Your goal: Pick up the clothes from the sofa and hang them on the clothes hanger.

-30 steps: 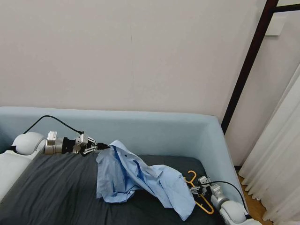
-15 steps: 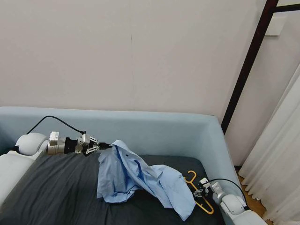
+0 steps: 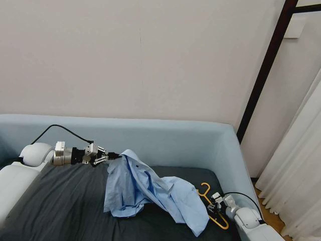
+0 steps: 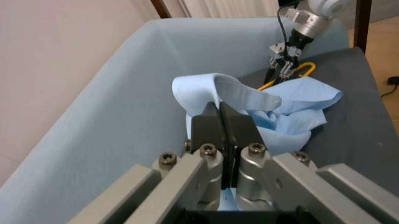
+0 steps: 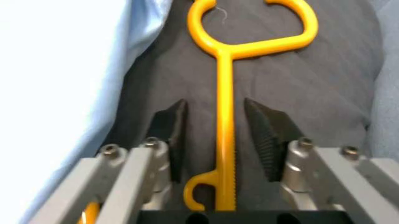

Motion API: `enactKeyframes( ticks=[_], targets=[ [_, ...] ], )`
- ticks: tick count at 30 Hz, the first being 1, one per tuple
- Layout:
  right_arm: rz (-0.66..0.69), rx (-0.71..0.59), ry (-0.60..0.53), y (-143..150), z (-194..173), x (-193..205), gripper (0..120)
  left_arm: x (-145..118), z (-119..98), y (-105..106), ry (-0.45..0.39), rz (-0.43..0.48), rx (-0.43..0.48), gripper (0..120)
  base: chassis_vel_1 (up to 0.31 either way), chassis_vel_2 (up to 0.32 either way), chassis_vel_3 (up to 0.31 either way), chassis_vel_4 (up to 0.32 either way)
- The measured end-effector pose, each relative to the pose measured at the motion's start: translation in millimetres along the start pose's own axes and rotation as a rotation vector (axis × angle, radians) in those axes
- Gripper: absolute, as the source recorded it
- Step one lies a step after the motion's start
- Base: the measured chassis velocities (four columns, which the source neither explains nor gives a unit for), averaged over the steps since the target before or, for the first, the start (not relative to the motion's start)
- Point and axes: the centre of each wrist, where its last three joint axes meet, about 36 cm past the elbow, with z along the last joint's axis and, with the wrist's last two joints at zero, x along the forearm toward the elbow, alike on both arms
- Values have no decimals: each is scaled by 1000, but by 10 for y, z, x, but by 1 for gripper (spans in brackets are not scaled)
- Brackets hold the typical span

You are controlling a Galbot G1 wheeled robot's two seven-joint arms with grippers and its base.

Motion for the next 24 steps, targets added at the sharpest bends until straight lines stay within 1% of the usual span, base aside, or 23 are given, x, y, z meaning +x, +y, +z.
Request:
enactKeyframes(
  ticks=[1,5,7,8,11,15,16,19,20,21,22,23,24],
  targets=[
    [0,0,0,0,0,0,32,0,0,0,0,0,0,0,0,0,0,0],
    [13,21,24,-6,2,3,14,-12,0,-3,-2,1,-1,0,0,0,0,0],
    [15,21,26,-6,3,3,14,-13,1,-4,-3,1,-1,0,0,0,0,0],
    [19,22,28,-6,6,3,8,-14,0,-5,-3,1,-1,0,0,0,0,0],
    [38,22,35,-10,17,3,4,-20,0,-9,-3,3,-2,0,0,0,0,0],
    [129,13,30,4,8,17,4,-33,-3,-15,-6,5,-3,0,0,0,0,0],
    [129,13,30,4,8,17,4,-33,-3,-15,-6,5,-3,0,0,0,0,0],
    [183,-13,-34,33,-154,90,4,-50,-5,-18,-10,7,-3,0,0,0,0,0],
    [183,-13,-34,33,-154,90,4,-50,-5,-18,-10,7,-3,0,0,0,0,0],
    [204,-24,-89,58,-300,173,4,-59,-4,-22,-12,8,-3,0,0,0,0,0],
    [216,-23,-120,69,-384,230,4,-66,-3,-24,-13,9,-3,0,0,0,0,0],
    [228,-16,-148,78,-462,292,4,-70,-1,-26,-14,10,-3,0,0,0,0,0],
    [228,-16,-148,78,-462,292,4,-70,-1,-26,-14,10,-3,0,0,0,0,0]
  ],
)
